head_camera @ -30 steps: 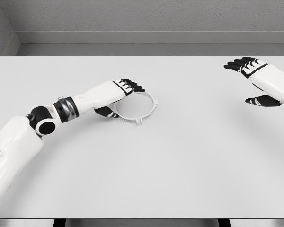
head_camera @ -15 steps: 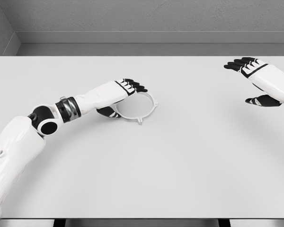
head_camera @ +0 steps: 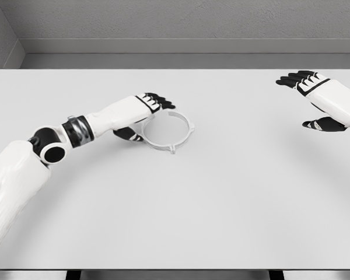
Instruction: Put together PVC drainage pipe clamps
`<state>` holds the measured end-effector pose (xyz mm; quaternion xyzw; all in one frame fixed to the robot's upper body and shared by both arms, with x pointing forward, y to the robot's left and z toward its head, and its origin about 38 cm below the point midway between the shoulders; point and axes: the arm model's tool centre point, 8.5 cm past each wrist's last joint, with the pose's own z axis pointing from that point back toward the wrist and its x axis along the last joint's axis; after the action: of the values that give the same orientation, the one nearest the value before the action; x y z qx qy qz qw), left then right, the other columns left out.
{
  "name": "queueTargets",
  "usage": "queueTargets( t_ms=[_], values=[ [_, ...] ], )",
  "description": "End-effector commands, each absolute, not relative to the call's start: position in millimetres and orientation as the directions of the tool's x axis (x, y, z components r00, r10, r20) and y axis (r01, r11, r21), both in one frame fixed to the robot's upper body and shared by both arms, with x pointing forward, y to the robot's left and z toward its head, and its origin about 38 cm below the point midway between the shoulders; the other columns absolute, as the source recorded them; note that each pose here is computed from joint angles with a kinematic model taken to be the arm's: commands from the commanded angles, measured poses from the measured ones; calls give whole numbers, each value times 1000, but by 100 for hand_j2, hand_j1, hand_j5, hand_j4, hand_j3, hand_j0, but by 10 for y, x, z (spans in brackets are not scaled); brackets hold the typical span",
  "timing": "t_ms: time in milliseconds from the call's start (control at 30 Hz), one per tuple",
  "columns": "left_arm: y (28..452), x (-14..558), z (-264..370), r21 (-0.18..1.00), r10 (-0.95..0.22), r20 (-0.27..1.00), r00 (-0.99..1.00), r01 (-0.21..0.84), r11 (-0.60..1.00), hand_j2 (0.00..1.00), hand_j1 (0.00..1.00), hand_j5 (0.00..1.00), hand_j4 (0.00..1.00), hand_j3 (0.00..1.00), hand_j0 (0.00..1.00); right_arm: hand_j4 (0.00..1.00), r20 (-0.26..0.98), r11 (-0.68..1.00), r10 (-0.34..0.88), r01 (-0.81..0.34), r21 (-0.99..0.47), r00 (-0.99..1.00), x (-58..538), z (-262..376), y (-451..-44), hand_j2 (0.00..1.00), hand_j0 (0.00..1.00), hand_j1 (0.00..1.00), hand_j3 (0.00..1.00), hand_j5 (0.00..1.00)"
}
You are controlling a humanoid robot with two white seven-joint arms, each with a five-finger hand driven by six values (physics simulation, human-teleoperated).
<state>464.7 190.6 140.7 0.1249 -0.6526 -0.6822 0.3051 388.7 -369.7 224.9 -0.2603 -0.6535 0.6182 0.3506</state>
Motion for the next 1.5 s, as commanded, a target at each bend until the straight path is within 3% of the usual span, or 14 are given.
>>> queueTargets(
  t_ms=[0, 1467],
  values=[
    [1977, 4688, 1368, 962, -597, 240, -765, 269, 43, 100, 100, 100, 100, 100, 100, 100, 142, 107, 773, -93, -990, -618, 3887, 2256, -3700, 100, 100, 100, 100, 100],
    [1839, 4749, 1305, 956, -594, 263, -760, 289, 53, 100, 100, 100, 100, 100, 100, 100, 142, 107, 773, -95, -990, -618, 3884, 2250, -3700, 100, 100, 100, 100, 100]
  ],
)
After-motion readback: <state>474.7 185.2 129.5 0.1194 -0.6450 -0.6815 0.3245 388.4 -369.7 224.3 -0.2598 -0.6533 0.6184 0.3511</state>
